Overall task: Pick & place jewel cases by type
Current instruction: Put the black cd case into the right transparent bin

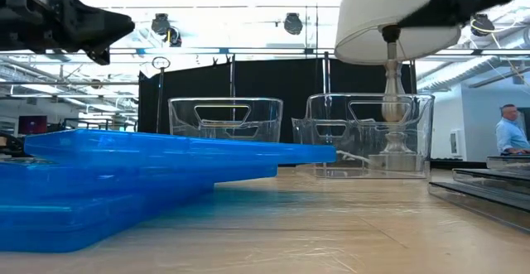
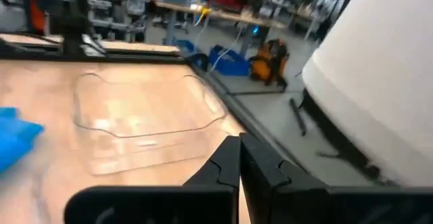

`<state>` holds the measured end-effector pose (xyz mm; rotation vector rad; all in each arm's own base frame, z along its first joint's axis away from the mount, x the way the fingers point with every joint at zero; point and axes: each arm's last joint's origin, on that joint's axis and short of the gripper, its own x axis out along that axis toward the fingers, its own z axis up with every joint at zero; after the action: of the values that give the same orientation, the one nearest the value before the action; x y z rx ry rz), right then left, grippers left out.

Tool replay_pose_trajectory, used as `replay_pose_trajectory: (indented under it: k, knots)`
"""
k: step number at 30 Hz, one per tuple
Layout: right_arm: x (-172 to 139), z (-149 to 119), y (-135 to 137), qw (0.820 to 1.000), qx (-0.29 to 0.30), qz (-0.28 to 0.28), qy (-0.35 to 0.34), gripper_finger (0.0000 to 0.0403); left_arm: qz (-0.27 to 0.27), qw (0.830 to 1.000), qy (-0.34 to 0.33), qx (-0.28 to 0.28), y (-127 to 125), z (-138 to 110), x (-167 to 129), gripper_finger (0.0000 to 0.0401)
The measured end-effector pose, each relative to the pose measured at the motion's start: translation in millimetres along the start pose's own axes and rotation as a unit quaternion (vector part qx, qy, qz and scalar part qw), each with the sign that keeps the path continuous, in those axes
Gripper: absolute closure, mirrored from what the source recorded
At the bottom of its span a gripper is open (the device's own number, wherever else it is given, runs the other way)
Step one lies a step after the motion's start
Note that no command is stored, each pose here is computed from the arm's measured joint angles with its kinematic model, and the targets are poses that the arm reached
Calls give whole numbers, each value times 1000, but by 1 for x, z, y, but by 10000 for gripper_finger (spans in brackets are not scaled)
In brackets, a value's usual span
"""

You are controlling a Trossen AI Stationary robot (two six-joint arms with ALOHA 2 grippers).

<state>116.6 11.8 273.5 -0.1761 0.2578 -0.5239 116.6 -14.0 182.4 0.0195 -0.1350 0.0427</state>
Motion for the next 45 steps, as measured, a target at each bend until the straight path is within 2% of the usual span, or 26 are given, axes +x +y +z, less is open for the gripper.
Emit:
replay_pose_trajectory:
  k: [5, 8, 13, 17, 21, 23, 25, 29, 31, 34, 36, 40, 45]
  knots:
    - [-6, 25, 1, 992, -6, 18, 123, 403, -1, 1000, 26, 7, -1, -6, 4, 339]
    - [-11, 36, 2, 976, 33, 59, 205, 403, -4, 999, 40, 9, -2, -9, 6, 339]
    - [-15, 34, 11, 921, 125, 141, 340, 403, -29, 999, 38, 8, -11, 3, 17, 339]
    - [-16, 13, 17, 873, 164, 172, 426, 403, -54, 996, 68, 27, -27, 14, 36, 339]
    - [-16, -14, 25, 817, 188, 193, 509, 403, -38, 992, 100, 60, -47, 24, 70, 339]
    - [-15, -28, 28, 803, 183, 193, 533, 401, -15, 993, 98, 68, -55, 30, 92, 339]
    - [-14, -40, 29, 796, 180, 178, 549, 394, -8, 990, 112, 85, -62, 29, 112, 339]
    - [-13, -59, 32, 767, 206, 193, 576, 354, -57, 982, 136, 119, -78, 21, 149, 339]
    - [-12, -69, 37, 743, 229, 222, 589, 327, -89, 979, 137, 126, -86, 19, 166, 339]
    - [-12, -84, 44, 694, 249, 265, 621, 292, -114, 975, 136, 135, -96, 16, 186, 339]
    - [-11, -96, 46, 675, 264, 265, 637, 277, -125, 974, 134, 134, -101, 15, 197, 339]
    - [-8, -110, 52, 660, 294, 290, 628, 257, -139, 970, 143, 138, -108, 9, 213, 339]
    - [-4, -116, 57, 656, 330, 331, 593, 235, -144, 964, 164, 152, -113, -2, 223, 339]
